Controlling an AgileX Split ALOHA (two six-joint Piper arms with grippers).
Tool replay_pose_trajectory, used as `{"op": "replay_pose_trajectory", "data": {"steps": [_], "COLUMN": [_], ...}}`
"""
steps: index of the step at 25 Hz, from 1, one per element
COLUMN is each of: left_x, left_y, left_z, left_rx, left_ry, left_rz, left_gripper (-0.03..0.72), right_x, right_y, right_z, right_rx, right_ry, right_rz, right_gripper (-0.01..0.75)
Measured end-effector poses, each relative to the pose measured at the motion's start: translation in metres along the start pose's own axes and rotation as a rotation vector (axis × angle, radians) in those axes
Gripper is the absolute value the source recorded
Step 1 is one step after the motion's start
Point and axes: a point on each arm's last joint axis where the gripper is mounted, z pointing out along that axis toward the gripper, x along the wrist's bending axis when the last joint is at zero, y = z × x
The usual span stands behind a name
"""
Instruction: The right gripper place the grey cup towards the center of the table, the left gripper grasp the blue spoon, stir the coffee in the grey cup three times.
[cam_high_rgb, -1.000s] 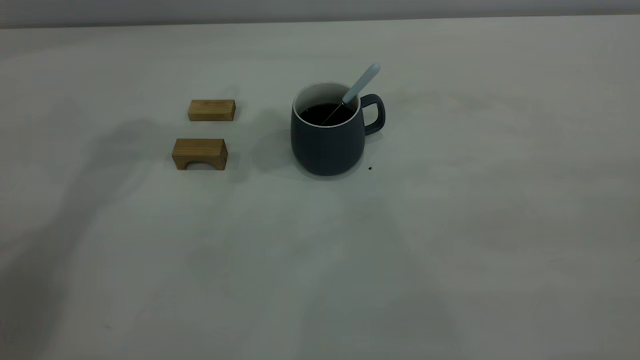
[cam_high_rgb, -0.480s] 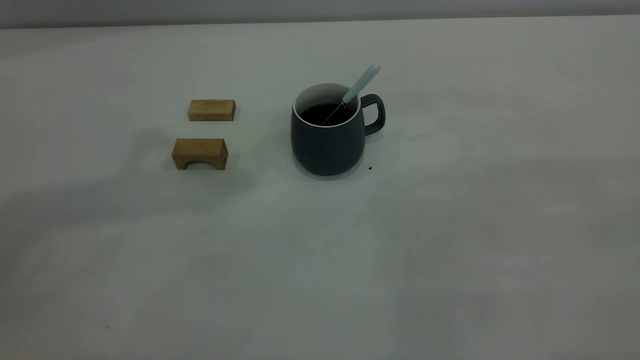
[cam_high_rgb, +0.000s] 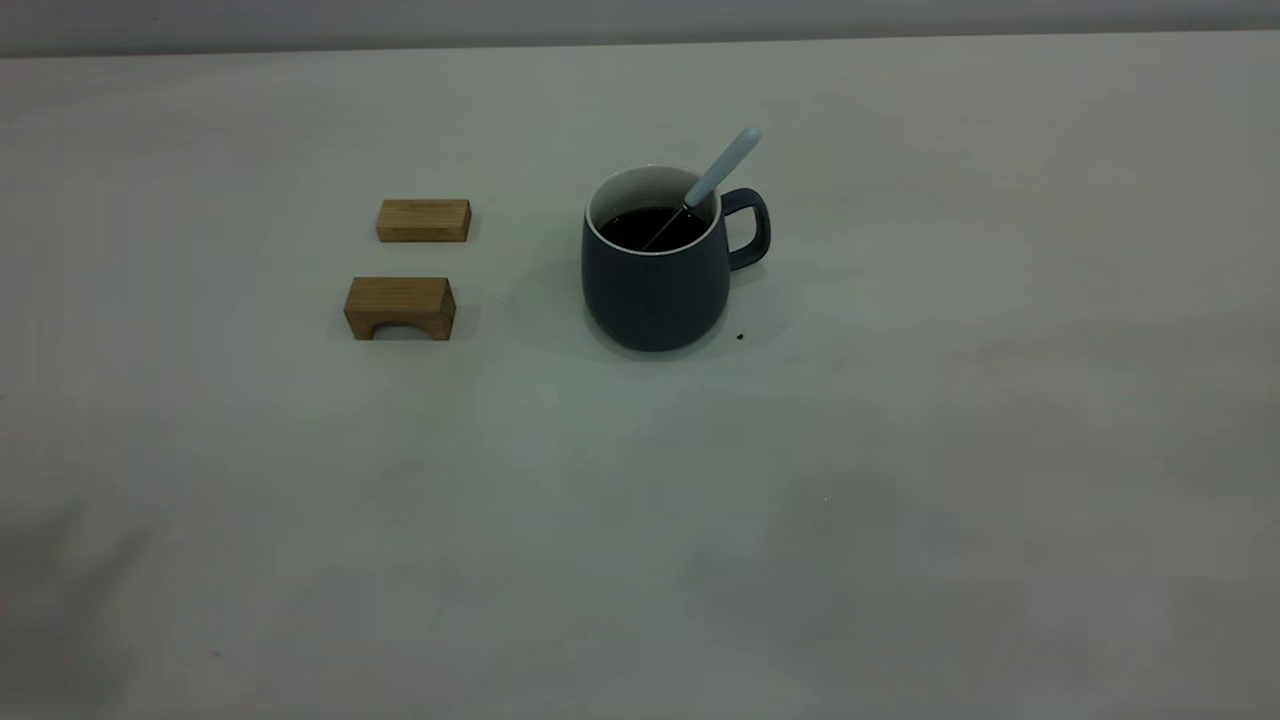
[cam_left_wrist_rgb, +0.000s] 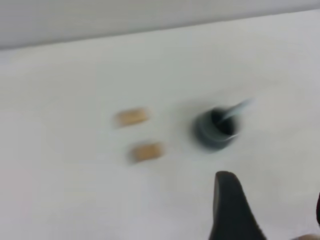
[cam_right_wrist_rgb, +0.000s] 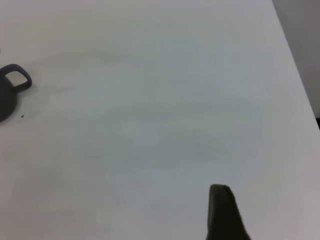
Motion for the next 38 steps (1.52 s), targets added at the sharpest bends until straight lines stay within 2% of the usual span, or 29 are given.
{"op": "replay_pose_trajectory", "data": {"steps": [2, 6, 12, 17, 22, 38], "left_x": [0.001, 0.001, 0.003, -0.002, -0.006, -0.004], "left_y": [-0.027, -0.083, -0.168, -0.217, -0.241, -0.245], "left_z": [-0.01, -0.011, 0.009, 0.016, 0.019, 0.02], "left_rx": [0.002, 0.033, 0.09, 0.02, -0.07, -0.078], "left_ry": [0.081, 0.163, 0.223, 0.227, 0.22, 0.212], "left_rz": [-0.009, -0.029, -0.02, -0.007, 0.02, 0.059], "left_gripper": [0.478, 0.478, 0.478, 0.478, 0.478, 0.478], "right_x": [0.0, 0.0, 0.0, 0.0, 0.0, 0.0], "right_y": [0.0, 0.0, 0.0, 0.0, 0.0, 0.0], "right_z": [0.0, 0.0, 0.0, 0.0, 0.0, 0.0], "right_rx": [0.0, 0.0, 0.0, 0.0, 0.0, 0.0], "right_ry": [0.0, 0.0, 0.0, 0.0, 0.0, 0.0], "right_rz": [0.0, 0.0, 0.0, 0.0, 0.0, 0.0], "right_gripper": [0.497, 0.497, 0.497, 0.497, 0.497, 0.497]}}
